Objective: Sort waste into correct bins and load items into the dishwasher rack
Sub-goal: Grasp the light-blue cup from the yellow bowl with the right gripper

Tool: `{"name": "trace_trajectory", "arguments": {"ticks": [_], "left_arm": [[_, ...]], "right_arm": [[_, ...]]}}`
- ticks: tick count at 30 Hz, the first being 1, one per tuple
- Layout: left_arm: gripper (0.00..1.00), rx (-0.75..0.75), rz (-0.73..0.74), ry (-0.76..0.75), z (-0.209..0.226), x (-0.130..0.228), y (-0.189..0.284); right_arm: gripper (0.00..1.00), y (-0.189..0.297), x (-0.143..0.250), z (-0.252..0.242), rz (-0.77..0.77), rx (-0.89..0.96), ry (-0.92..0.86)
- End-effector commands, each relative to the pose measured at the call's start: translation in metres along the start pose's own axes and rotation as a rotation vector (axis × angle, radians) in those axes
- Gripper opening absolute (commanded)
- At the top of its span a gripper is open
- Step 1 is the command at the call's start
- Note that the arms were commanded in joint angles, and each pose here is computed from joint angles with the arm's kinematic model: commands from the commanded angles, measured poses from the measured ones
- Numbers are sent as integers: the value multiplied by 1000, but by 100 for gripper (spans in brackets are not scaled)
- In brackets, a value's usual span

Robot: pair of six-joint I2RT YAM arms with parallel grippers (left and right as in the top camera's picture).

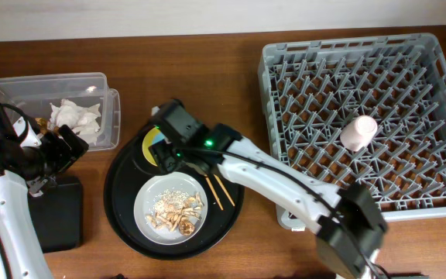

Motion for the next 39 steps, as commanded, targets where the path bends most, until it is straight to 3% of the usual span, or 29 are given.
{"name": "trace_trajectory", "arguments": {"ticks": [1,8,18,23,27,35,37,39], "left_arm": [[99,-4,-15,12,1,-1,4],[99,-4,-15,12,1,-1,4],[99,-4,-15,12,1,-1,4],[99,-4,-15,12,1,-1,4],[99,-4,-15,12,1,-1,4],[99,-4,-15,12,1,-1,4],[99,-4,-15,12,1,-1,4],[100,-4,-15,12,1,-1,4]], "right_arm": [[67,-6,-20,8,5,33,92],[59,-62,0,14,77,194,182],[44,-81,10,21,83,225,214],[26,-76,3,12,65,297,217],[4,-53,-19,14,37,314,208],[4,13,-66,19,-25,270,172],[25,13,-66,25,-6,171,159],[31,3,-54,25,46,116,148]]}}
Point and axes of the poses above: each gripper's point midway between its finger pads, its own y axis back along the fingers, its own z axis along the line the jaws close on, x = y × z, the point moved 2 cm from there along y, back along the fingers, and after that the axes turned 4 degrees about y, right-handed, at the moved point
